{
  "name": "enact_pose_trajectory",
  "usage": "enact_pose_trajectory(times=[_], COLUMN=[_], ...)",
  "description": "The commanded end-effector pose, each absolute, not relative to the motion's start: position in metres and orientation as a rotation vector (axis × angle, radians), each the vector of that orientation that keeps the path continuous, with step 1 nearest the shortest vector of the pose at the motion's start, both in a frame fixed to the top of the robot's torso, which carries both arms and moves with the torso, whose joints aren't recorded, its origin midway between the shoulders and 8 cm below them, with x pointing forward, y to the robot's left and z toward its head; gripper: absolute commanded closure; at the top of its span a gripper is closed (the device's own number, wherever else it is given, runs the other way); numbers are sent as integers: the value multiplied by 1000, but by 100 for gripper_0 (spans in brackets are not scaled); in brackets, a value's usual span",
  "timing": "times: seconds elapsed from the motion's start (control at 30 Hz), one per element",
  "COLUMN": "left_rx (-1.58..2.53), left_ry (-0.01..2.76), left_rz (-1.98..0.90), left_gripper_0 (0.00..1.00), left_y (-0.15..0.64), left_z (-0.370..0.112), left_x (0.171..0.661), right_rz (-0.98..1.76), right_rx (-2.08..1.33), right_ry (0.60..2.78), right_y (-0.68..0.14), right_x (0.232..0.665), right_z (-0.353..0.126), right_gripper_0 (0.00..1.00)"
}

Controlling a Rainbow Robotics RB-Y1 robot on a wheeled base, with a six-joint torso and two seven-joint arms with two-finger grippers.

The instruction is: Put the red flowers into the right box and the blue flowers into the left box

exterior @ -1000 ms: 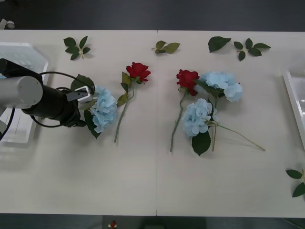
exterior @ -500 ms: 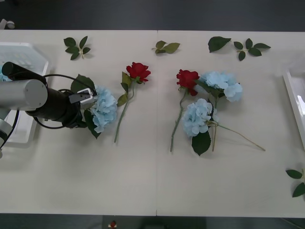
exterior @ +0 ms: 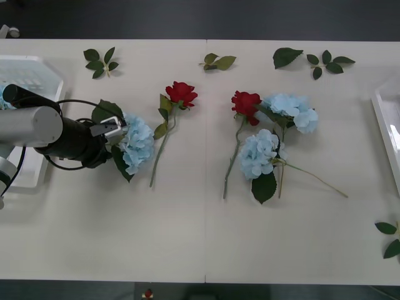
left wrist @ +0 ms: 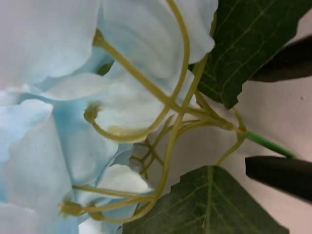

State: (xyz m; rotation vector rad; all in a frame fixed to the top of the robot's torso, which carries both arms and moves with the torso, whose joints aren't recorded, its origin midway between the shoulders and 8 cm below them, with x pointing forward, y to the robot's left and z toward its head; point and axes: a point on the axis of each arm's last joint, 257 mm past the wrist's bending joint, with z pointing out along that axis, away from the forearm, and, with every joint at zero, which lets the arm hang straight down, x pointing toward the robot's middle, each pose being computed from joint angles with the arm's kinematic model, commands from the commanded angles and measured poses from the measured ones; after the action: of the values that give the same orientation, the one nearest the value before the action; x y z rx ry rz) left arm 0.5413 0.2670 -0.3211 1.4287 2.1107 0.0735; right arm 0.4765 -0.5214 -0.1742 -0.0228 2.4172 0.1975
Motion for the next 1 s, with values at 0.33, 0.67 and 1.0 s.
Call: enact_pose_trajectory(times=[0.33, 0.67, 1.0], left_rx=[1435, 1276, 1076], left_ry=[2021, 1949, 1733], left_rz=[67, -233, -438], left_gripper_0=[100, 100, 100], left_y=[244, 230, 244], left_z=[-295, -227, -100], left_x=[559, 549, 544], right_rz=[234, 262, 241], right_rx=[-700, -1222, -1490], right_ry=[2146, 1902, 1825], right_y=[-382, -290, -257], right_x=[463, 416, 392], right_z=[-132, -142, -192], right_gripper_0=[0, 0, 0])
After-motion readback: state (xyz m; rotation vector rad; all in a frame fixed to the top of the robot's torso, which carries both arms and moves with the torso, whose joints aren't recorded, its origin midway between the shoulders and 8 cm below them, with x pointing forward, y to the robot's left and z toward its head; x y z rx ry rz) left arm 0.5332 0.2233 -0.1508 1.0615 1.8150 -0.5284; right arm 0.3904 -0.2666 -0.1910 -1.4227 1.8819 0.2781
